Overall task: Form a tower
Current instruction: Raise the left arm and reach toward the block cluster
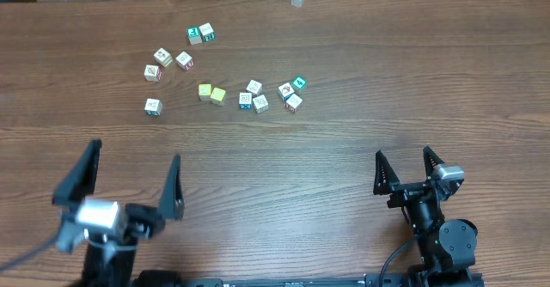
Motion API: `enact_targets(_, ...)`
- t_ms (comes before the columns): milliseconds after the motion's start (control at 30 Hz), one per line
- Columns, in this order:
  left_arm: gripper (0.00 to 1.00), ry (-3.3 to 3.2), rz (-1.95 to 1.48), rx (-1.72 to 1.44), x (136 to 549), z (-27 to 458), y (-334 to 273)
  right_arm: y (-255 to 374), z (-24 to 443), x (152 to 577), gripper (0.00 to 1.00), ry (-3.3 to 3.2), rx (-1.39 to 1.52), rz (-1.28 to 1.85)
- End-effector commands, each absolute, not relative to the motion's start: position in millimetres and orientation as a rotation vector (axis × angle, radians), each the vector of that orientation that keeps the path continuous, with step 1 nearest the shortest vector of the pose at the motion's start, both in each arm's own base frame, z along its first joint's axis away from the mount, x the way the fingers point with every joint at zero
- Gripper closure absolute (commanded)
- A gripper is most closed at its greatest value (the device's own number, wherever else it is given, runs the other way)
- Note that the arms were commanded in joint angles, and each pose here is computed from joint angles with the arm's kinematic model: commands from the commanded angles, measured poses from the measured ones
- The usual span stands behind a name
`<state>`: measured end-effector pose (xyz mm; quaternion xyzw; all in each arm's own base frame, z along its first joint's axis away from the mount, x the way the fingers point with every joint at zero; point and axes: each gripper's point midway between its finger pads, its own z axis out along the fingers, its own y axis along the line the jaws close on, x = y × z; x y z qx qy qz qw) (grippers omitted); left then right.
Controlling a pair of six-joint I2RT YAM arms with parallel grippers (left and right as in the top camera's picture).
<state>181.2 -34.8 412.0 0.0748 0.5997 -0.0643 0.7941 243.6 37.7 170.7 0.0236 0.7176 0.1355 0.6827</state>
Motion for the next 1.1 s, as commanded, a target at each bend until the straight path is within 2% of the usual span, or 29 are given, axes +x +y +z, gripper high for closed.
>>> enact_targets(0,0.01,1.392,-0.154,0.195,202.0,431.6,-41.3,37.1,169.6,243.7,0.0,1.602,0.058,0.307)
enact_targets(400,0.0,1.998,-0.246,0.313,303.5,418.3,-63.6,37.1,169.6,243.7,0.0,1.602,0.058,0.307)
enact_targets(667,0.0,2.377,-0.307,0.307,360.9,365.7,-68.9,37.1,169.6,243.7,0.0,1.602,0.058,0.307)
enact_targets(933,0.0,2.554,-0.474,0.272,397.6,303.5,-87.0,37.1,169.6,243.7,0.0,1.602,0.058,0.307)
enact_targets(967,0.07,2.565,-0.488,0.273,400.7,298.2,-88.7,37.1,169.6,243.7,0.0,1.602,0.058,0.307)
enact_targets(1033,0.39,2.588,-0.508,0.273,407.1,287.0,-91.0,37.1,169.6,243.7,0.0,1.602,0.058,0.307)
enact_targets(1067,0.51,2.599,-0.524,0.274,409.6,282.0,-92.8,37.1,169.6,243.7,0.0,1.602,0.058,0.307)
